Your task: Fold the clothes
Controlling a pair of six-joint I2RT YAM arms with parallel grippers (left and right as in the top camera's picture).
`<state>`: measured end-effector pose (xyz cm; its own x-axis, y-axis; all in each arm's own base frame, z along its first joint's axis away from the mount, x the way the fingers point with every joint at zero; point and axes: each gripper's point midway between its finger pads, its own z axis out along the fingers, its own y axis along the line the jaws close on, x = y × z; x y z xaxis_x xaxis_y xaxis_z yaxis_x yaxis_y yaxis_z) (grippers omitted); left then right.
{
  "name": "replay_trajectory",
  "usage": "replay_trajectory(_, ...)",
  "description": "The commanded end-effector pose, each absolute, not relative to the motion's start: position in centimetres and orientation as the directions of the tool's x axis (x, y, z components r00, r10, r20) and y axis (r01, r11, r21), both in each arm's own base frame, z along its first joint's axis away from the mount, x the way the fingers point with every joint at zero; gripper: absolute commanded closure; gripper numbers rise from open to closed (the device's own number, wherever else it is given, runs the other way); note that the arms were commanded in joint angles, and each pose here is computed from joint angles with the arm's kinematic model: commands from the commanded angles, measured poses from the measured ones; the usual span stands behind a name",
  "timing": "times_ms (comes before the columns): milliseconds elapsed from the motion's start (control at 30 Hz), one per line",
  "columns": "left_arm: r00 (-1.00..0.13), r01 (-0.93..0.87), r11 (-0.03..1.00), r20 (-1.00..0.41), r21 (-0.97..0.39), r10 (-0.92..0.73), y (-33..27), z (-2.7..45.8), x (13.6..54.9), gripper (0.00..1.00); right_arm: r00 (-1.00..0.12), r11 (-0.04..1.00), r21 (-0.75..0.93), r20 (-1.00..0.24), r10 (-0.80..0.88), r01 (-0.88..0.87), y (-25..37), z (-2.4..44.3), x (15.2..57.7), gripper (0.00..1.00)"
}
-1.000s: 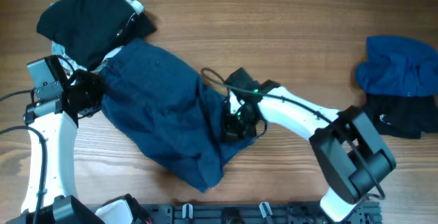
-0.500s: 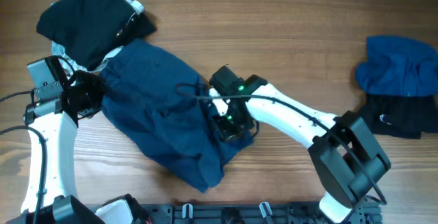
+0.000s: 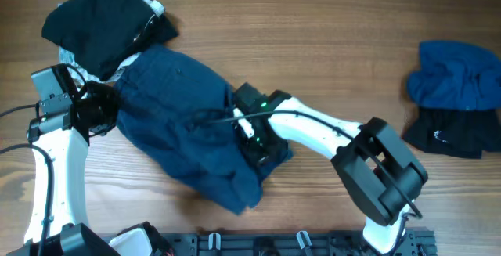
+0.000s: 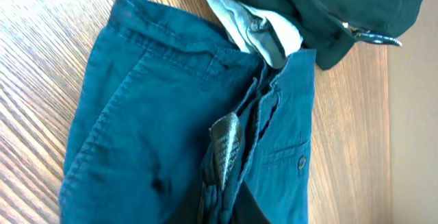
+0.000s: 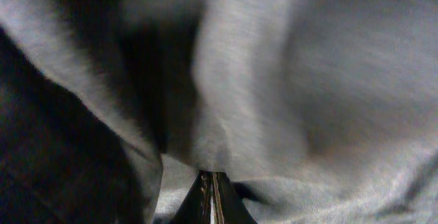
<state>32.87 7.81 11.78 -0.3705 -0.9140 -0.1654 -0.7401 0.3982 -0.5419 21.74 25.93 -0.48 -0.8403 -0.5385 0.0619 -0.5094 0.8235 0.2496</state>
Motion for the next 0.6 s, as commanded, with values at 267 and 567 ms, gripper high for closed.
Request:
replay_trajectory(267,-0.554,-0.685,0.512,-0.085,-0.519,-0.828,-0.4,9.9,34.0,0.91,-0.994,0.993,0.06,0.03,-0.102,-0.101,13.3,-2.8,31.5,0.96)
replay_trajectory(567,-0.741,-0.583,0.642,0.001,-0.499,-0.672,-12.6,7.5,32.7,0.91,-0.944,0.949,0.051,-0.09,0.316,0.312,0.2,0.1,38.6,0.96)
